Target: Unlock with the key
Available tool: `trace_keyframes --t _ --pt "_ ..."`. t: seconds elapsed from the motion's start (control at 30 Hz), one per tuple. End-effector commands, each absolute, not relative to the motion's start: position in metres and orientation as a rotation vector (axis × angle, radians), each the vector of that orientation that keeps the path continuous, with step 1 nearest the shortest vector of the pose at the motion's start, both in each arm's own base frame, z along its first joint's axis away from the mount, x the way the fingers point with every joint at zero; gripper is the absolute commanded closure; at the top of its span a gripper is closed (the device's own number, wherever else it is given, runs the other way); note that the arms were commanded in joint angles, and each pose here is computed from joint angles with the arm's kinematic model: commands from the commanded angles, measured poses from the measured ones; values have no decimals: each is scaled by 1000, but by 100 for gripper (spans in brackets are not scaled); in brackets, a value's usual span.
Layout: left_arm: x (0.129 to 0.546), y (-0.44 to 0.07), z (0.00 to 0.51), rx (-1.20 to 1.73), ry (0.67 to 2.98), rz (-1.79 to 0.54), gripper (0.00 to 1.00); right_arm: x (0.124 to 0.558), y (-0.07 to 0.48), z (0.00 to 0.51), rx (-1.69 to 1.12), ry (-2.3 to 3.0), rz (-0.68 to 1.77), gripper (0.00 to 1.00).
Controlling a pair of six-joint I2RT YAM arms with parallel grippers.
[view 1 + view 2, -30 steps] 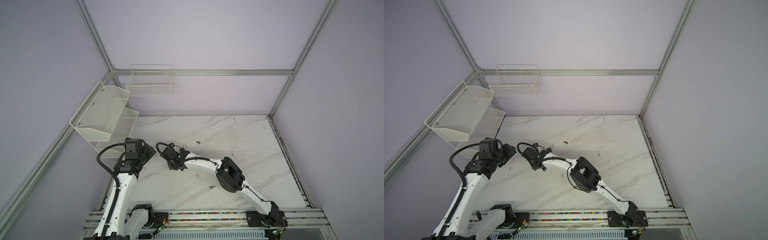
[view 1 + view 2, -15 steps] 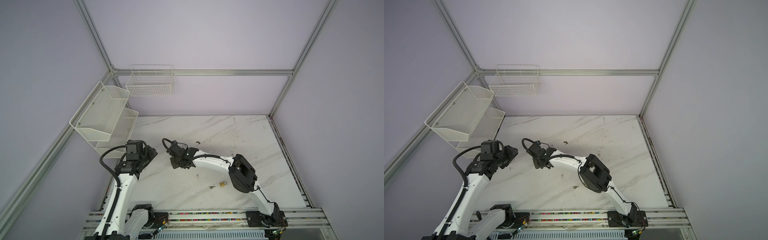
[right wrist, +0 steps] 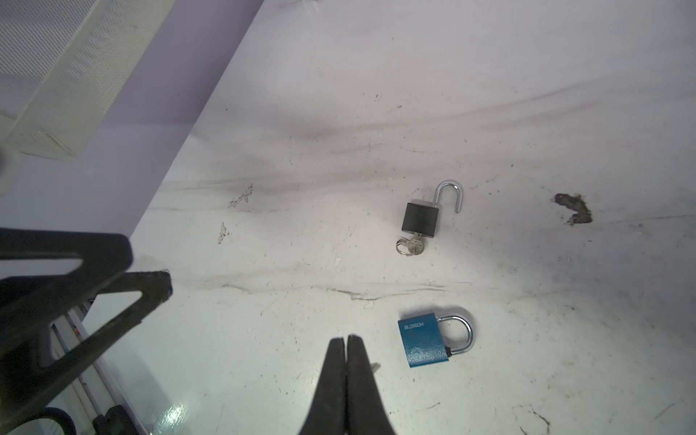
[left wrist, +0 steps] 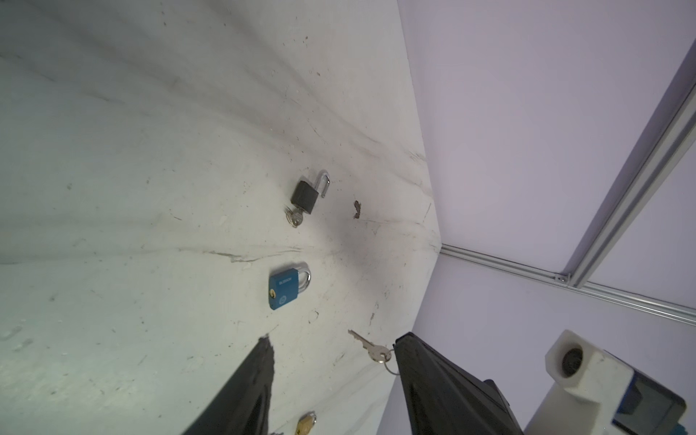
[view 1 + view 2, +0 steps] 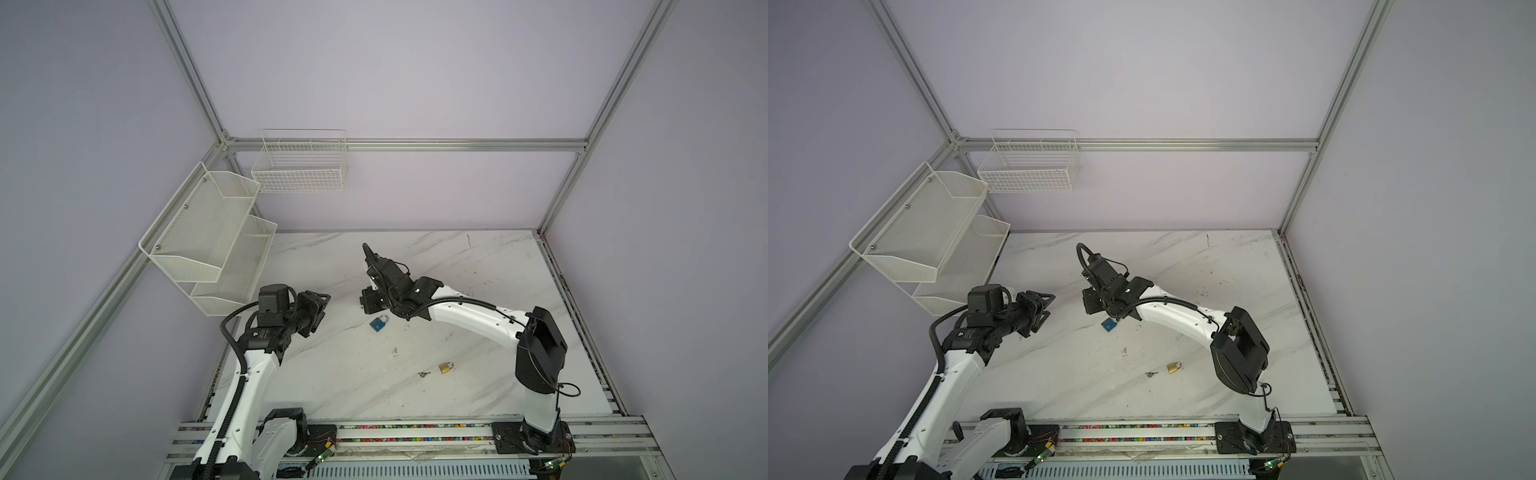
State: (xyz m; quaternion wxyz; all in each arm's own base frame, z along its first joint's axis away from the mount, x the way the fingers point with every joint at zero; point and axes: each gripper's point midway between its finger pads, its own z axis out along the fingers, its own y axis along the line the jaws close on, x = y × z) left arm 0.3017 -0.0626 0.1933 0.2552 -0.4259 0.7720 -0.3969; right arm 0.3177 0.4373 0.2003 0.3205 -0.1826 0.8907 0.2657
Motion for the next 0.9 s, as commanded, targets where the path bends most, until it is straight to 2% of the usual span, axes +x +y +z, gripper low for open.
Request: trace_keyframes --t 0.0,0.4,0.6,0.87 --pt "311 -95 205 -1226 1980 -1374 46 321 432 231 -448 2257 775 100" --pt "345 -160 221 -1400 1806 -1666 46 324 433 292 -392 2015 934 100" --pt "352 -167 224 -1503 1690 -1705 51 322 428 302 -371 1942 966 100" --pt "357 -183 233 -1583 1536 -1873 55 321 424 312 -321 1893 1010 100"
